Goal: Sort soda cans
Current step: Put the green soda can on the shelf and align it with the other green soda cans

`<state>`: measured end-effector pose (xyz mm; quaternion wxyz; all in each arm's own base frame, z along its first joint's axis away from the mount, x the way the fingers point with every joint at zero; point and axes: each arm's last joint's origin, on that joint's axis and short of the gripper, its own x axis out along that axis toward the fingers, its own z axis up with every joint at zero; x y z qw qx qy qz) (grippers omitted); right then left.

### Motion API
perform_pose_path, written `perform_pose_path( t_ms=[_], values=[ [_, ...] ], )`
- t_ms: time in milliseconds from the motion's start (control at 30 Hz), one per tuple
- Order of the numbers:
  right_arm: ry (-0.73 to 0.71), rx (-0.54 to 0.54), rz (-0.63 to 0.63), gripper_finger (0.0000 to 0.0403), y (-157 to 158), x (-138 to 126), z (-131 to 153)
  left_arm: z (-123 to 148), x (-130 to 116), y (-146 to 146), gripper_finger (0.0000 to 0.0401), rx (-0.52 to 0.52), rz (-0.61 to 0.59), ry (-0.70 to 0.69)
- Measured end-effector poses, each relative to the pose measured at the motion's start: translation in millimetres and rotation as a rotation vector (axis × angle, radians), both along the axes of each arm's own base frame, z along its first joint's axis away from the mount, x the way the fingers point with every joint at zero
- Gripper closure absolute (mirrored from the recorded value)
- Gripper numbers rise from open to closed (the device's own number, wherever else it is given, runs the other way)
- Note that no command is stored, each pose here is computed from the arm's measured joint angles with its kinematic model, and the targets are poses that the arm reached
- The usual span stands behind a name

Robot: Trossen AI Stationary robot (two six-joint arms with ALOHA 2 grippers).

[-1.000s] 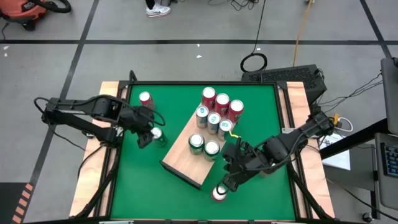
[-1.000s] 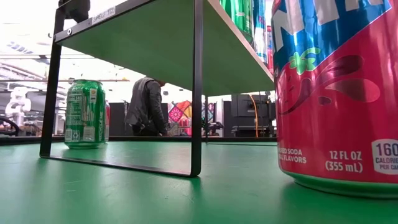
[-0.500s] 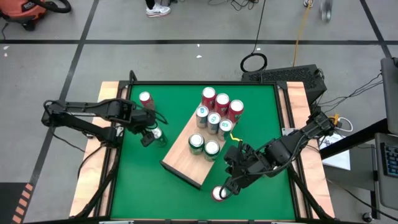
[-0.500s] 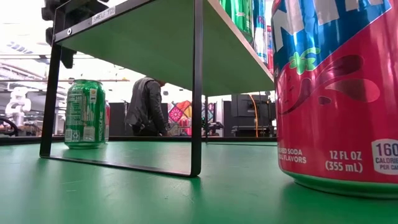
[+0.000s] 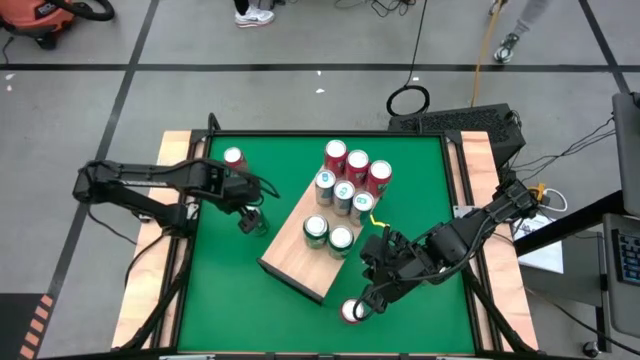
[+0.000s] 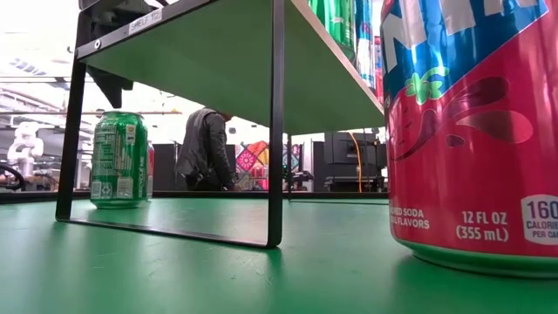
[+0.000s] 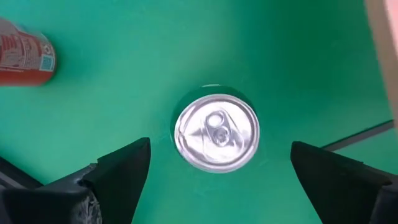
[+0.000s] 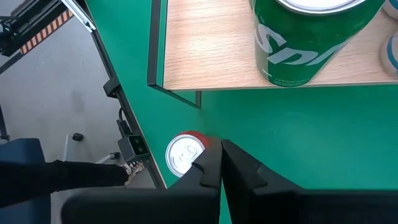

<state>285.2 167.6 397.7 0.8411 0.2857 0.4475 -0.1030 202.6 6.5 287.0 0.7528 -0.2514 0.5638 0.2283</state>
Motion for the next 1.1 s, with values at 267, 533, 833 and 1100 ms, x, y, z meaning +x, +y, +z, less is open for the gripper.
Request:
perform_pose_path(
  t_ms=[267,533,833,1100],
  values=[
    [0.0,0.001,-0.001,0.0403,0.2,-0.1,0.0,-17.7,16.8,0.8,0.0018,0.015,-0.022,0.09],
    [-0.001,-0.006,0.008,0.0403,0.1,-0.3,0.1,-35.9,35.4,1.9,0.0019,-0.001,-0.082,0.136],
    [0.004,-0.009,0.006,0.0403,-0.2,-0.7,-0.3,-53.2,45.7,5.7,0.0055,-0.037,-0.053,0.212],
    [0.008,-0.015,0.01,0.0403,-0.4,-1.0,-0.5,-55.7,47.3,5.4,0.0111,-0.042,-0.056,0.225]
  ],
)
